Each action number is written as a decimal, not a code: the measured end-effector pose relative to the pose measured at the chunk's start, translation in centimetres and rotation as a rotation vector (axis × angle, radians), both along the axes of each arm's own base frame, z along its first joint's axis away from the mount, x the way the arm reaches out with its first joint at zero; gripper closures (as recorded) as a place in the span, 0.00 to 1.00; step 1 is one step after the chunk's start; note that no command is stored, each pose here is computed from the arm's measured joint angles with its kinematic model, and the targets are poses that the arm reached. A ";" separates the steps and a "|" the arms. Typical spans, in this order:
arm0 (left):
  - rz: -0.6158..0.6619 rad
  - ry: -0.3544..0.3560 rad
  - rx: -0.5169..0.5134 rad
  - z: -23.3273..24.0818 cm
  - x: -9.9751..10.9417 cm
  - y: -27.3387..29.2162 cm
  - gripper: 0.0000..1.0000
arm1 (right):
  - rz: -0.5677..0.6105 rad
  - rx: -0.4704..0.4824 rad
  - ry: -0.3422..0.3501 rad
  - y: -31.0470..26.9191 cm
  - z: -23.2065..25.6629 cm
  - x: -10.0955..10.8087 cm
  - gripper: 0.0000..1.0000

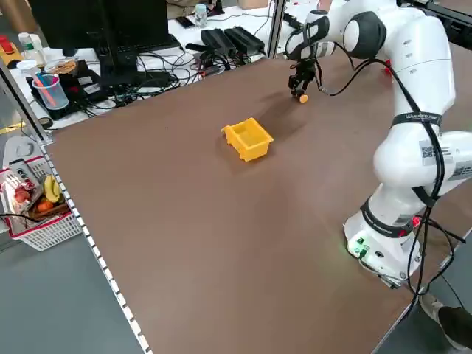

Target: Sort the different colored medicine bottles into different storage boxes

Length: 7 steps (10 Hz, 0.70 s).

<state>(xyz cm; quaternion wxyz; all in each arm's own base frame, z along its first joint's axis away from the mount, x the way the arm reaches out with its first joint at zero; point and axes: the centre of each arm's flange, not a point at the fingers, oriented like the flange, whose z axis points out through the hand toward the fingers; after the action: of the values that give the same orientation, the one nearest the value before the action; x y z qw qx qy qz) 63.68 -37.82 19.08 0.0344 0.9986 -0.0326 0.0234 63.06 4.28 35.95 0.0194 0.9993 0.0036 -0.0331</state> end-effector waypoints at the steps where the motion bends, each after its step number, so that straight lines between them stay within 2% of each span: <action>1: -0.001 0.000 0.000 0.0 0.0 -0.1 0.39 | -0.008 0.006 -0.005 -1.4 -1.6 -2.2 0.59; 2: -0.001 0.000 0.000 0.0 -0.1 -0.1 0.55 | -0.007 0.010 -0.016 -1.6 -4.0 -4.3 0.59; 3: -0.001 -0.001 -0.001 0.1 0.0 -0.1 0.59 | -0.003 0.013 -0.027 -1.6 -6.5 -6.1 0.59; 5: 0.002 0.002 0.002 0.3 0.2 0.1 0.59 | 0.004 0.014 -0.021 -2.6 -9.2 -8.3 0.59; 7: 0.014 0.040 0.028 2.9 0.7 1.1 0.59 | -0.001 0.016 -0.021 -4.0 -9.0 -8.7 0.59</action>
<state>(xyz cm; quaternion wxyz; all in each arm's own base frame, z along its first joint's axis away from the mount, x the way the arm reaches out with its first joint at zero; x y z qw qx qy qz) 64.38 -36.69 21.97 0.0208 0.9995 -0.0250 0.0031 54.38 0.25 26.90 0.0113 0.9997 0.0033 -0.0226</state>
